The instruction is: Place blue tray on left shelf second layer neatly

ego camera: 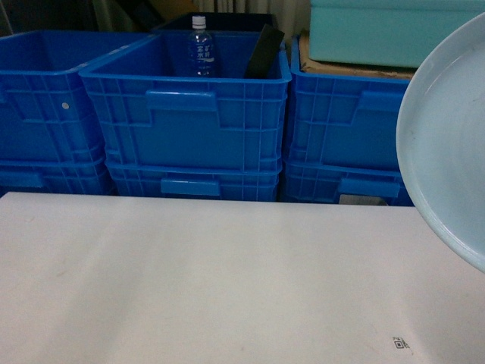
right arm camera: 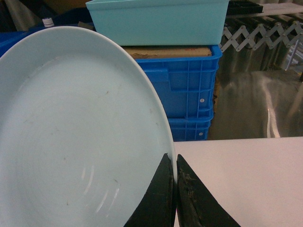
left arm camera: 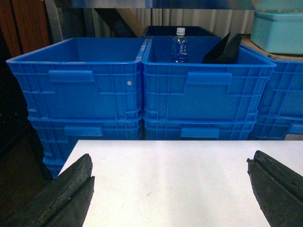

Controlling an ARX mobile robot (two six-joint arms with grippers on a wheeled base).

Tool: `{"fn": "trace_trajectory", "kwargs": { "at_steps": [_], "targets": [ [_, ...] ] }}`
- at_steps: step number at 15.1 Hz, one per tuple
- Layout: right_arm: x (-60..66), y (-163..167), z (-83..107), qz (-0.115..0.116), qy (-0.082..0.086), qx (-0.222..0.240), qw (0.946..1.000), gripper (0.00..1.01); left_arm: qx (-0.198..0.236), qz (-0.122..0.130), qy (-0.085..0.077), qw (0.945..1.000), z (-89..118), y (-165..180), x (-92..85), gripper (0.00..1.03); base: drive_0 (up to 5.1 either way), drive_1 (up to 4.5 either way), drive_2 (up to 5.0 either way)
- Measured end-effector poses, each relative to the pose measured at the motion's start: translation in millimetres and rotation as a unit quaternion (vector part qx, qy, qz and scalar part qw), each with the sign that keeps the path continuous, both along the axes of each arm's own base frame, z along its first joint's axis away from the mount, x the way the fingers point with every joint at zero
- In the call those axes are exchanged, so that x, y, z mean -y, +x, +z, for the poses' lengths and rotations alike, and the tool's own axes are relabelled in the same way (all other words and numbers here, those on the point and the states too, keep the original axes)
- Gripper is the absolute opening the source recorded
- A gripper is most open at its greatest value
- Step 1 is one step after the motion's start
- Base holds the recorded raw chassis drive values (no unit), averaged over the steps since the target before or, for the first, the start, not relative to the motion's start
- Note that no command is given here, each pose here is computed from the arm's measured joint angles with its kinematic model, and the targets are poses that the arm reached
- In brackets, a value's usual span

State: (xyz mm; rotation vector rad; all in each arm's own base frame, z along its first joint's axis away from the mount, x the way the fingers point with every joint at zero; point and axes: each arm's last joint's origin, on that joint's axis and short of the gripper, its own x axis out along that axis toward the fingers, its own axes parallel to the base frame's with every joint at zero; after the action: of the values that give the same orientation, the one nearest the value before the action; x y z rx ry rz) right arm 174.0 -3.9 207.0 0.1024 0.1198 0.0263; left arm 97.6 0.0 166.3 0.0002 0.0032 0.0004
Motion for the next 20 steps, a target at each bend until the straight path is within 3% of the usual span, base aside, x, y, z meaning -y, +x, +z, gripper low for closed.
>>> {"fn": "trace_trajectory", "kwargs": {
  "at_steps": [8,20],
  "targets": [
    [0.0,0.0,0.0,0.0,0.0,0.0,1.0,0.02,0.0,0.0,0.0,1.0,0.0,0.0,0.0,0.98,0.0,0.0,0.0],
    [-0.2,-0.2,-0.4,0.003,0.001,0.0,1.0,0.02,-0.001,0.001,0.0,1.0,-0.1,0.0,-0.1,0.98,4.9,-2.54,-2.5]
  ]
}}
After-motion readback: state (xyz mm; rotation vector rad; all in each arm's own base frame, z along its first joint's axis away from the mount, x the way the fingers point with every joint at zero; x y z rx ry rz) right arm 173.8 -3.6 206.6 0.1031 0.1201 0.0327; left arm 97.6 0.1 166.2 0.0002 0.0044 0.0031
